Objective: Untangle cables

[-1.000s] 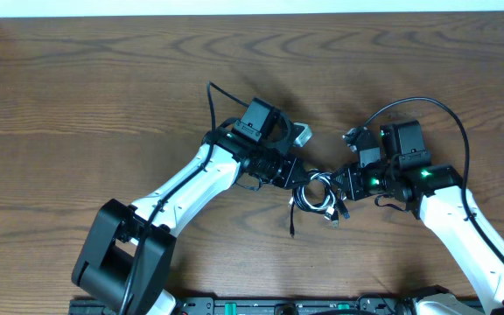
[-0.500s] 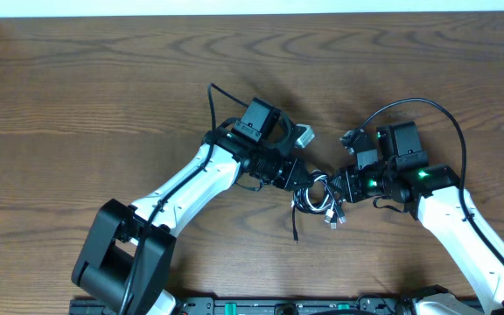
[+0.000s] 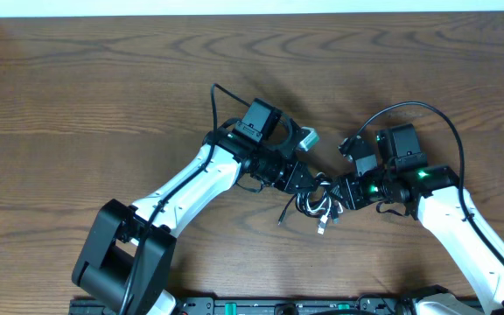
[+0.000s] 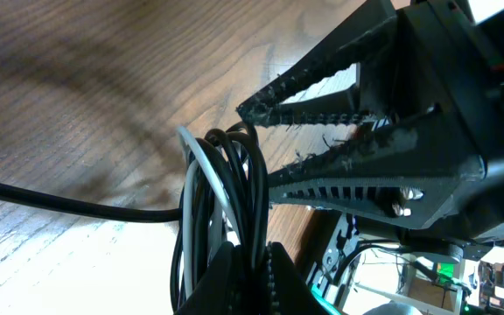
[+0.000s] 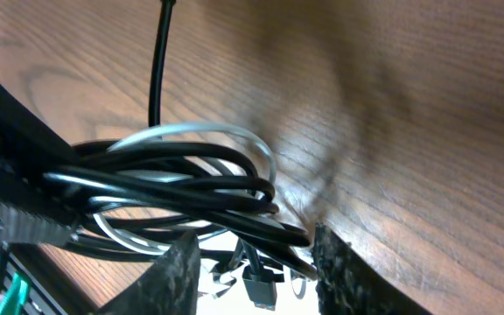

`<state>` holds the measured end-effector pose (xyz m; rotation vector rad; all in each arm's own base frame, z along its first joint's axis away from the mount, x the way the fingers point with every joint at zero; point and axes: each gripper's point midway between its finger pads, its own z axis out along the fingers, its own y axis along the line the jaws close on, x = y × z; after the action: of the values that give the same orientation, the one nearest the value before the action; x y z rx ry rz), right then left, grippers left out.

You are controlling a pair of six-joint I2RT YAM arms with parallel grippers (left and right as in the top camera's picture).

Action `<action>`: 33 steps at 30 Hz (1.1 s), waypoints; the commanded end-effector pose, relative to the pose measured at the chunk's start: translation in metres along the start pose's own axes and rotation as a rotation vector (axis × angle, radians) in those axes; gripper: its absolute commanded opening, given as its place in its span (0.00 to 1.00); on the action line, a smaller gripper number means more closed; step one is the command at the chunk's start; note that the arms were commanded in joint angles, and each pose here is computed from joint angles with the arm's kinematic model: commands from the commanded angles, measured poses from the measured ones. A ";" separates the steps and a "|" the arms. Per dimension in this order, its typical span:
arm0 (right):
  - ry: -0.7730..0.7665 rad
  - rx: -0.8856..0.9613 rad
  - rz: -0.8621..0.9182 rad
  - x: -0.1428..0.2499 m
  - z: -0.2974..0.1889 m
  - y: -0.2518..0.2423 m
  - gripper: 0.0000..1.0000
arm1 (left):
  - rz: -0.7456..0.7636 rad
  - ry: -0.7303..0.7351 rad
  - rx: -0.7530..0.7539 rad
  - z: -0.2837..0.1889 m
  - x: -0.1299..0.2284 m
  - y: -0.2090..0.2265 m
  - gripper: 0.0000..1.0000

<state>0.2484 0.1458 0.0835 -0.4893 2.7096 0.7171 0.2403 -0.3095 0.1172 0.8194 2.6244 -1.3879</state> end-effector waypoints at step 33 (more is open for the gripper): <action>-0.088 0.501 0.686 0.021 -0.019 -0.081 0.20 | -0.233 0.010 -0.566 -0.056 0.026 0.102 0.07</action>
<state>0.2510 0.0646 0.0570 0.3764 2.8683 0.1282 0.2664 -0.2188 0.0605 0.5080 2.9762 -0.7047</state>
